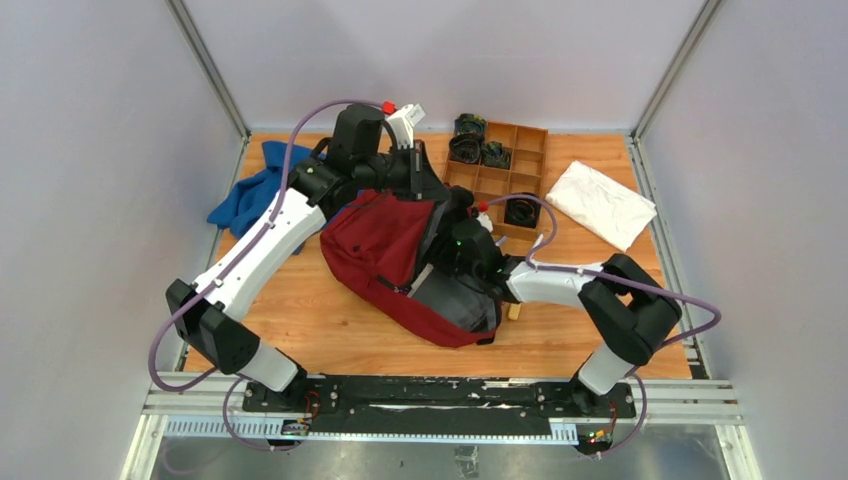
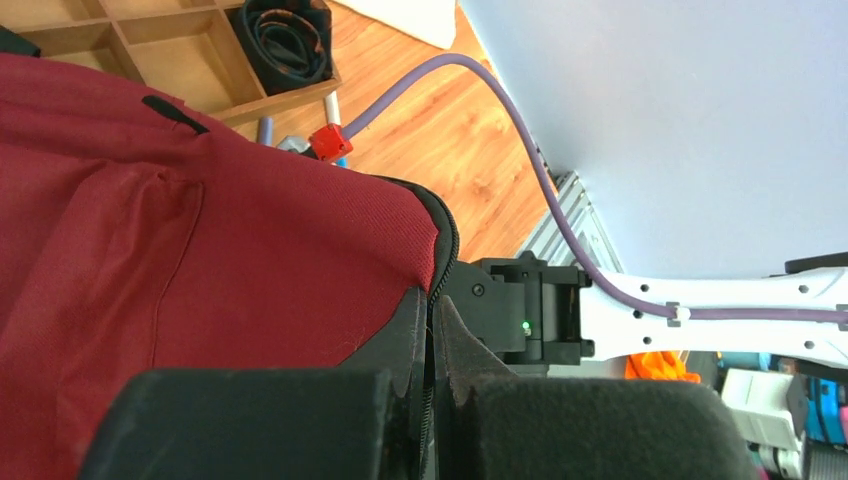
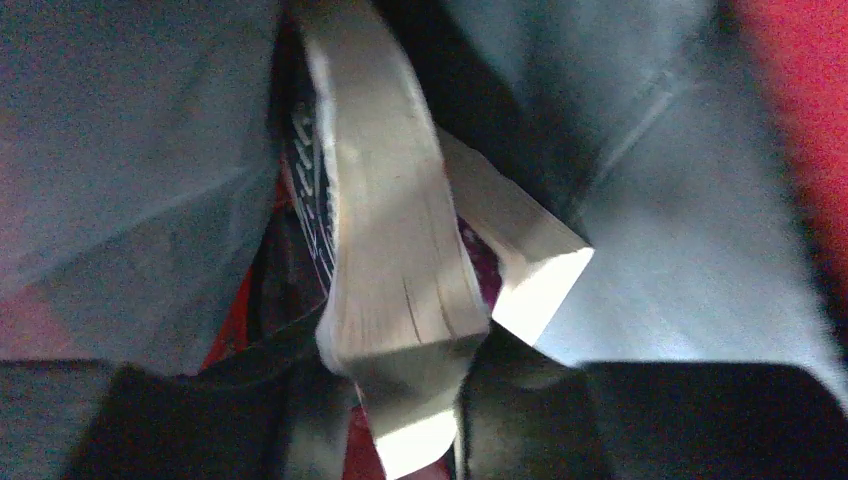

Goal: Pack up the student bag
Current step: Place the book in the student bag, then zip the student bag at the center of the board.

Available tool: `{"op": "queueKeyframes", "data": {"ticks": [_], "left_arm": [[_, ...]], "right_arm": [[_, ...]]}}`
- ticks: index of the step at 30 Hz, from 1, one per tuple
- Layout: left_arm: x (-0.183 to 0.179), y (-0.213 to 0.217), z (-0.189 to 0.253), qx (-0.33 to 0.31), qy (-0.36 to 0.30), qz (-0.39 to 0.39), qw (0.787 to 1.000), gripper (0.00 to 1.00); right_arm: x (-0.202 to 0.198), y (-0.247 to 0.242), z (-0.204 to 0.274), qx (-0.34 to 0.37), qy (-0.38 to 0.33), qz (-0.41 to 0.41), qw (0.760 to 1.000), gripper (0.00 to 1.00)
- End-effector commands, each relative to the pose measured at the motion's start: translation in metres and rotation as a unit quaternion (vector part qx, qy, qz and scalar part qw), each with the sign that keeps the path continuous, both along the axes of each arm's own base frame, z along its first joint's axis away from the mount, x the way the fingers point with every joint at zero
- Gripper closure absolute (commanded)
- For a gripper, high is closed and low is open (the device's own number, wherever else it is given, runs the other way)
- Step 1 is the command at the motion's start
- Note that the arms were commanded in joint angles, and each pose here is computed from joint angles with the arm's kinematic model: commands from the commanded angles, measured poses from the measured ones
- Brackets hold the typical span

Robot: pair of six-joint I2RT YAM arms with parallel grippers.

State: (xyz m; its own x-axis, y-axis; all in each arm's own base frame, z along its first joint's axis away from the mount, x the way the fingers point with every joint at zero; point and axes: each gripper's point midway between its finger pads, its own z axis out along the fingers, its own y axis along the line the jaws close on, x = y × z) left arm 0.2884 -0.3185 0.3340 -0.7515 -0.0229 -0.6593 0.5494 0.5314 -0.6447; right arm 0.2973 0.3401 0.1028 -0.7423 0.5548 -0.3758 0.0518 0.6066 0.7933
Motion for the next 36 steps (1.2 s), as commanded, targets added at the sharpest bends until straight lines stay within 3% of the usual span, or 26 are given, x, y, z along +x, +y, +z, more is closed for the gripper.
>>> {"op": "queueKeyframes", "data": {"ticks": [1,5,6,13,18,21,23,26,28,31,36], "left_arm": [[-0.007,0.005,0.028,-0.029,-0.030,0.001,0.999,1.00],[-0.008,0.005,0.029,-0.034,-0.027,0.004,0.999,1.00],[-0.007,0.006,0.030,-0.034,-0.030,0.006,0.999,1.00],[-0.005,0.007,0.020,-0.024,-0.031,0.007,0.999,1.00],[-0.028,-0.006,0.011,-0.034,-0.038,-0.072,0.996,1.00],[-0.040,-0.012,-0.020,0.020,-0.043,-0.091,0.995,1.00],[-0.050,-0.018,-0.048,0.096,-0.047,-0.095,0.990,1.00],[-0.068,-0.029,-0.069,0.170,-0.031,-0.132,0.976,0.48],[-0.064,-0.022,-0.069,0.194,-0.029,-0.117,0.973,0.28],[-0.041,0.019,-0.063,0.247,-0.060,-0.019,0.967,0.25],[-0.038,0.115,-0.095,0.265,0.029,0.138,0.954,0.31]], "right_arm": [[-0.006,-0.007,-0.017,-0.016,0.007,-0.020,1.000,0.48],[-0.022,-0.027,-0.008,-0.038,-0.006,-0.009,0.999,0.19],[-0.027,-0.032,-0.007,-0.048,-0.009,-0.002,0.999,0.16],[-0.067,-0.072,0.011,-0.101,-0.025,0.032,0.994,0.10],[-0.088,-0.152,0.023,-0.183,-0.043,-0.043,0.981,0.11],[-0.093,-0.201,0.035,-0.212,-0.084,-0.108,0.968,0.14],[-0.094,-0.220,0.049,-0.207,-0.124,-0.133,0.961,0.17],[-0.088,-0.231,0.057,-0.222,-0.136,-0.148,0.954,0.18],[-0.086,-0.233,0.063,-0.246,-0.129,-0.143,0.950,0.18],[-0.084,-0.226,0.076,-0.278,-0.133,-0.105,0.946,0.18],[-0.084,-0.156,0.116,-0.245,-0.176,0.049,0.952,0.21]]}}
